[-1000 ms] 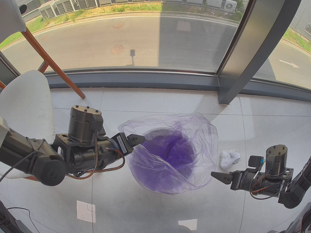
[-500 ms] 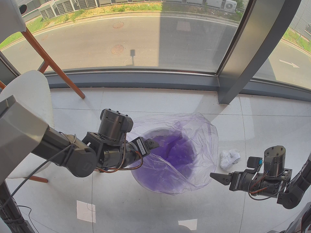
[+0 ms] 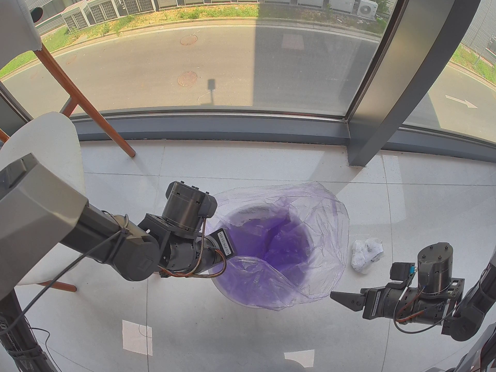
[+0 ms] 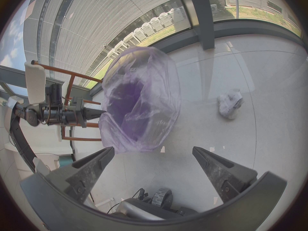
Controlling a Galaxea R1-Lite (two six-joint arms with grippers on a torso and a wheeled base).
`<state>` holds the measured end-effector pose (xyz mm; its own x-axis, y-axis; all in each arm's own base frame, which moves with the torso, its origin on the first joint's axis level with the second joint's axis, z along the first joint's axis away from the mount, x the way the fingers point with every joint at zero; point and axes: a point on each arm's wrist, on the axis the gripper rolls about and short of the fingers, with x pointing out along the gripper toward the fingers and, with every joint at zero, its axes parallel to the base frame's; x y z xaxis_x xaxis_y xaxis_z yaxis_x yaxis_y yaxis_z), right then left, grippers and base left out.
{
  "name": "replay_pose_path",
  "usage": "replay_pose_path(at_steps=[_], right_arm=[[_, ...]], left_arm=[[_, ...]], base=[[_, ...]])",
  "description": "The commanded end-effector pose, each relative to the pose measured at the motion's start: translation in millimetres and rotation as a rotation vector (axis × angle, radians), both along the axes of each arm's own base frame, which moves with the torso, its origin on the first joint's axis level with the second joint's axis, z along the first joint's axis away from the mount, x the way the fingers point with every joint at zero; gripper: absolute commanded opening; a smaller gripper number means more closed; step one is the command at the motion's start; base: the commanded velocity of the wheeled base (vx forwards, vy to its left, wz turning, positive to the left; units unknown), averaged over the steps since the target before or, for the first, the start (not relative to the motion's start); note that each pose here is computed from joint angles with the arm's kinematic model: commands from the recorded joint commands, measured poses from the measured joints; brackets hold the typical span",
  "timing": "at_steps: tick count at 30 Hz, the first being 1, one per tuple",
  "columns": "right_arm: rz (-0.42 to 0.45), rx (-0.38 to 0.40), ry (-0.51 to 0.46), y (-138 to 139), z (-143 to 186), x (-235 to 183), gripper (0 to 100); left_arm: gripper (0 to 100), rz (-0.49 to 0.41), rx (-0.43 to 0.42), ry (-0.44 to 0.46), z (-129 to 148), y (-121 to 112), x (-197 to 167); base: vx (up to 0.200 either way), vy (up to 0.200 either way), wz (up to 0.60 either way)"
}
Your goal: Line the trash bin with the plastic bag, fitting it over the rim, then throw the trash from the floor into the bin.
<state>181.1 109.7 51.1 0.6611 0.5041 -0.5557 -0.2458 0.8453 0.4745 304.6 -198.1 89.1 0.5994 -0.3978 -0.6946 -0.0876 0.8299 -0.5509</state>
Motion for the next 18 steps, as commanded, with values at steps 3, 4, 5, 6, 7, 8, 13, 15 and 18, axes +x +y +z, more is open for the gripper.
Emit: replay_pose_path(at_steps=[3,4,5,6,7,8,13,15,18], right_arm=[[0.062,-0.029,0.041,9,-9,-11,100],[0.061,-0.031,0.042,10,-9,-11,100],[0.052,-0.040,0.045,10,-11,-9,100],[0.051,-0.042,0.046,10,-12,-9,100],[0.045,-0.047,0.050,11,-14,-7,100],[0.045,-0.049,0.053,12,-15,-7,100],[0.040,-0.050,0.063,17,-20,1,100],[0.021,-0.030,0.063,21,-21,11,100],[-0.004,0.010,0.044,31,-19,26,100]], left_arm=[[0,-0.003,0.002,-0.004,44,18,-28],[0,-0.002,0.002,-0.002,46,19,-30],[0,-0.002,0.012,0.013,51,24,-38],[0,-0.002,0.016,0.019,51,25,-39],[0,-0.007,0.044,0.049,47,31,-48],[0,-0.006,0.064,0.067,42,34,-53],[0,0.024,0.132,0.113,24,41,-62],[0,0.025,0.134,0.120,22,41,-63],[0,0.022,0.131,0.122,22,40,-64]], base=[[0.000,0.000,0.00],[0.000,0.000,0.00],[0.000,0.000,0.00],[0.000,0.000,0.00],[0.000,0.000,0.00],[0.000,0.000,0.00],[0.000,0.000,0.00],[0.000,0.000,0.00],[0.000,0.000,0.00]])
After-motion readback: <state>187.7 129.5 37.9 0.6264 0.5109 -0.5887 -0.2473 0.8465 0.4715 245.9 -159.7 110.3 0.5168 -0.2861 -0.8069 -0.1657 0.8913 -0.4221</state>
